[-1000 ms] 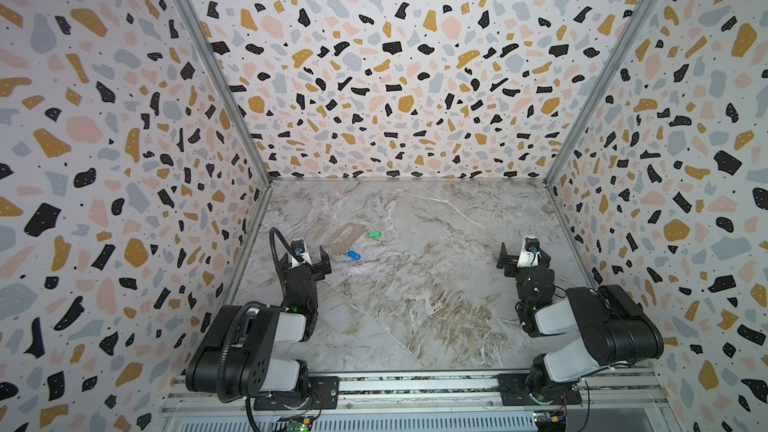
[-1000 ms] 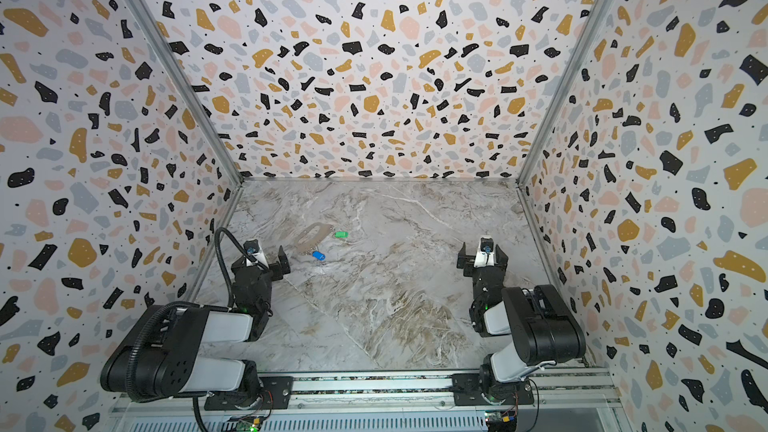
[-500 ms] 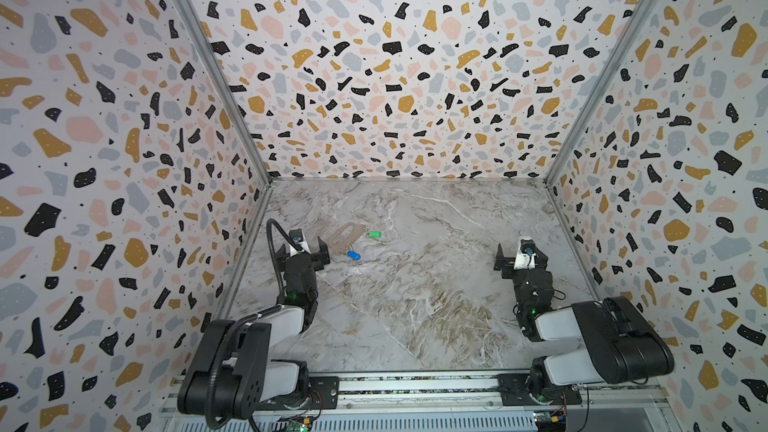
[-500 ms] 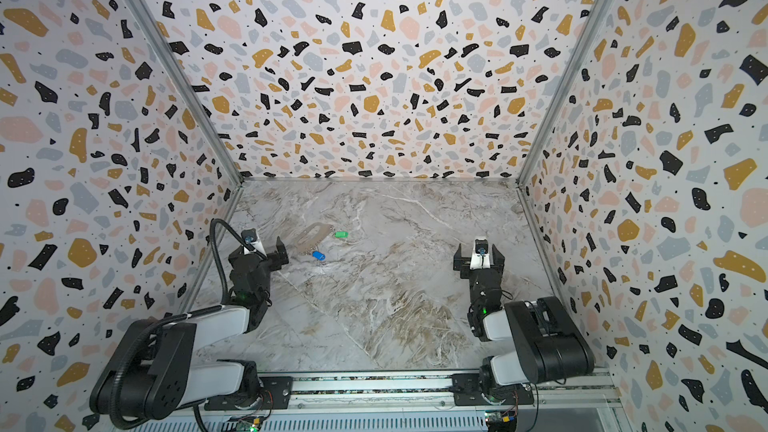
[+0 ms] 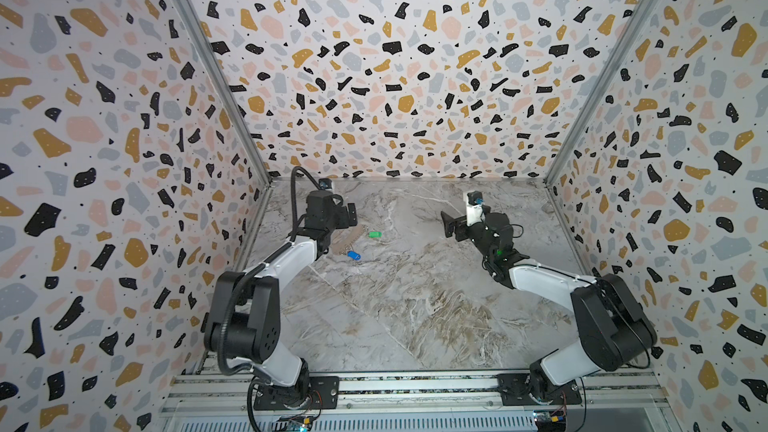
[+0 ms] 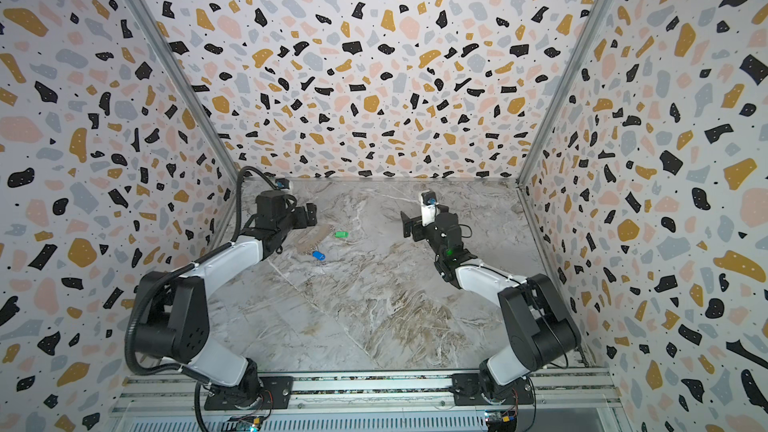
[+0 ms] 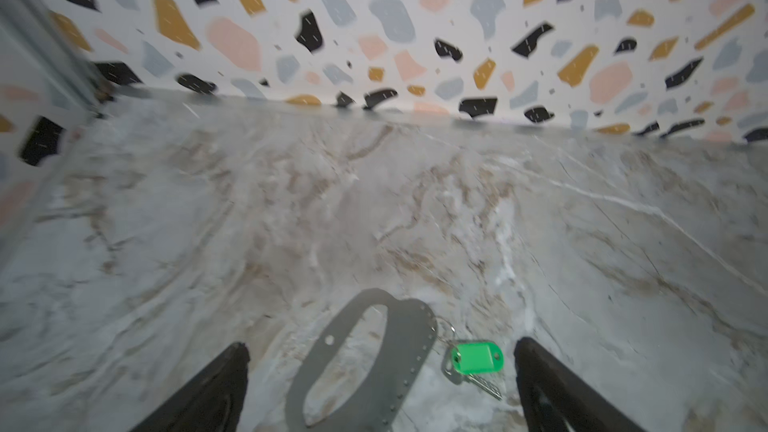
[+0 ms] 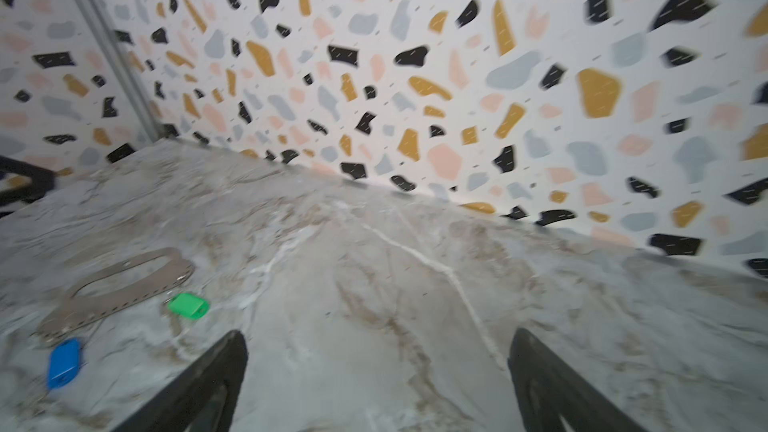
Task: Remove the keys from the keyring
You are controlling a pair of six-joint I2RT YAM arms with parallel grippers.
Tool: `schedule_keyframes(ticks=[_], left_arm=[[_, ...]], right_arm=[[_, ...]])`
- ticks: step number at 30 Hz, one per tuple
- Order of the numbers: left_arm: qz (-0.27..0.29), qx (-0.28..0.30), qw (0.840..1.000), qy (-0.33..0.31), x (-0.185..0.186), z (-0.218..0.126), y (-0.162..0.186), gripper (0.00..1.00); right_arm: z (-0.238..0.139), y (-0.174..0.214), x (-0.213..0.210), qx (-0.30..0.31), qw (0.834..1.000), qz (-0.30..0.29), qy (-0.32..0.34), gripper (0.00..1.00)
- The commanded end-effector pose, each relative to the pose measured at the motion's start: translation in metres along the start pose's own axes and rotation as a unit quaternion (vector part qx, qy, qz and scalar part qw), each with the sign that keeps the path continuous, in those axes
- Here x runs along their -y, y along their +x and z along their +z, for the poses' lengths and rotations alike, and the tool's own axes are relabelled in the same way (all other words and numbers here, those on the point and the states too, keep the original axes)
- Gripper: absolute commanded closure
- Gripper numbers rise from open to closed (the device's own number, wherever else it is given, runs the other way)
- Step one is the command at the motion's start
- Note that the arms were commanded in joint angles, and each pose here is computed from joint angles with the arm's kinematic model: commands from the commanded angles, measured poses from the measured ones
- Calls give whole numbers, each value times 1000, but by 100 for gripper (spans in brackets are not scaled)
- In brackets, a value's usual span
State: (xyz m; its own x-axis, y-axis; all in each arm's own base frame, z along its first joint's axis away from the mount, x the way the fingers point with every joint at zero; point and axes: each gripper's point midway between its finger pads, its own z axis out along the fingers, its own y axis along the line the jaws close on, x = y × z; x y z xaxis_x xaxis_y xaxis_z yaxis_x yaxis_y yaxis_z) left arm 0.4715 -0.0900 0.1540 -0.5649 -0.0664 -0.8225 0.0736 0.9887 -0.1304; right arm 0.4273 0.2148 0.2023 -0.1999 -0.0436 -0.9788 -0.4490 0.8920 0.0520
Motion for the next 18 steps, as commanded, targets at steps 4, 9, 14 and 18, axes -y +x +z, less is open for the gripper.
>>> schedule_keyframes(ticks=[4, 9, 14, 18], left_arm=[[-20, -100, 994, 31, 23, 37, 37, 0], [-29, -120, 992, 29, 22, 53, 51, 0], [-36, -135, 989, 40, 25, 63, 65, 0], [-40, -151, 986, 50, 28, 70, 79, 1]], right_arm=[[12, 24, -62, -72, 989, 56, -119, 0], [15, 45, -80, -109, 981, 58, -151, 0], [18, 52, -85, -126, 978, 60, -157, 0], [17, 55, -86, -131, 977, 65, -155, 0]])
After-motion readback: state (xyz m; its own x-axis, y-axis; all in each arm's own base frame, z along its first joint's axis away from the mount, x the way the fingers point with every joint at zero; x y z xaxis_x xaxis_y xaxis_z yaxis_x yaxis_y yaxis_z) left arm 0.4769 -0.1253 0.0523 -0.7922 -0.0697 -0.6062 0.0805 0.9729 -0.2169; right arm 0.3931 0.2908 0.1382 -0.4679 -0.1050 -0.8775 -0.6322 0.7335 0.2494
